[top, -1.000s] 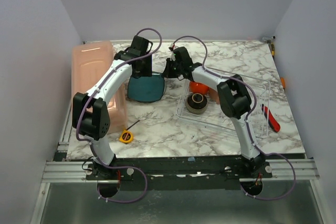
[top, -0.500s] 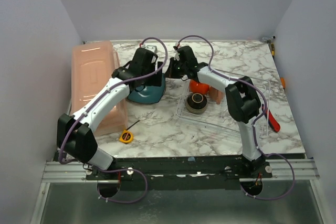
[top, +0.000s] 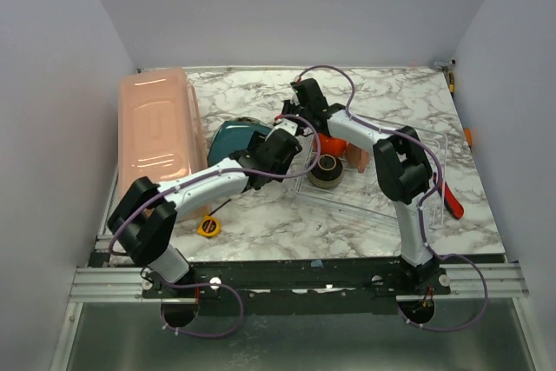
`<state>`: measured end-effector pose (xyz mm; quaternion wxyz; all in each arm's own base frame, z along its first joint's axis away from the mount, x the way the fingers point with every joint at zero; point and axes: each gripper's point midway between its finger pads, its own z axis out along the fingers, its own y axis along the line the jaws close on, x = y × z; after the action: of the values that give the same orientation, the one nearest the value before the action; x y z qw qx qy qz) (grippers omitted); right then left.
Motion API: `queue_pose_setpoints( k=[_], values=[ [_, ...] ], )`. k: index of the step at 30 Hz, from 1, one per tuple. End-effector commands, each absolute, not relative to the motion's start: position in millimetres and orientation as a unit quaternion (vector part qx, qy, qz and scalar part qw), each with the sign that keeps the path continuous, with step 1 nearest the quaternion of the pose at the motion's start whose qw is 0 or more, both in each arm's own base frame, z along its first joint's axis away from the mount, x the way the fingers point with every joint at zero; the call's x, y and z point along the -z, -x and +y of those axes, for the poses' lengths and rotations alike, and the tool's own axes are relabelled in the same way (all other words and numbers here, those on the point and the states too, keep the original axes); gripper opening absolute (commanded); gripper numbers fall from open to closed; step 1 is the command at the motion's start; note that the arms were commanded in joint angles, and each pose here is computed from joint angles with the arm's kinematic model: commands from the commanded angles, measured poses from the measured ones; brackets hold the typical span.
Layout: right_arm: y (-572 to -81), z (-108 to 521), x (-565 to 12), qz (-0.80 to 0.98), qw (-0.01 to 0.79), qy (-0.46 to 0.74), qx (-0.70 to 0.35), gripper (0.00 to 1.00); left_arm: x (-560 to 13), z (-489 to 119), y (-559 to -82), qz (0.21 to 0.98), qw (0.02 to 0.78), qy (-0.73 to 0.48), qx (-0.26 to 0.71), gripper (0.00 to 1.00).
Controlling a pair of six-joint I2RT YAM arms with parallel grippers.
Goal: Load the mixed dishes into the dish rack
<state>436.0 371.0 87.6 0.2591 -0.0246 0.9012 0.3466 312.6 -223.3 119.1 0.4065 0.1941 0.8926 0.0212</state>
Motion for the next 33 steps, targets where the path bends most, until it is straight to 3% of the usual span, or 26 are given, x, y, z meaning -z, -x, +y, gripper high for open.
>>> queue_pose_setpoints(
  k=[1, 10, 17, 21, 24, 32, 33],
  values=[
    [-425.2, 379.2, -122.4, 0.889, 0.246, 0.025, -0.385, 0.0, -106.7, -210.2, -329.9, 0.878, 0.416, -0.199, -0.129, 0.73],
    [-423.3, 378.8, -133.2, 0.885, 0.24, 0.021, -0.399, 0.0, -79.2, -198.7, -333.5, 0.872, 0.376, -0.219, -0.225, 0.59],
    [-420.4, 378.1, -138.1, 0.883, 0.239, 0.021, -0.404, 0.0, -78.9, -192.5, -336.5, 0.864, 0.362, -0.22, -0.271, 0.43],
    [-419.8, 379.1, -144.0, 0.879, 0.24, 0.021, -0.412, 0.0, -80.2, -194.0, -336.1, 0.86, 0.362, -0.228, -0.279, 0.26],
    [-416.8, 381.7, -145.6, 0.876, 0.235, 0.024, -0.42, 0.0, -82.7, -194.8, -336.3, 0.857, 0.364, -0.234, -0.281, 0.0],
    [-413.7, 370.7, -159.5, 0.87, 0.251, 0.038, -0.423, 0.0, -108.8, -199.2, -336.5, 0.842, 0.393, -0.238, -0.283, 0.0],
    [-413.2, 366.8, -161.4, 0.869, 0.249, 0.038, -0.426, 0.04, -113.5, -199.5, -336.4, 0.841, 0.397, -0.236, -0.283, 0.0]
  ],
)
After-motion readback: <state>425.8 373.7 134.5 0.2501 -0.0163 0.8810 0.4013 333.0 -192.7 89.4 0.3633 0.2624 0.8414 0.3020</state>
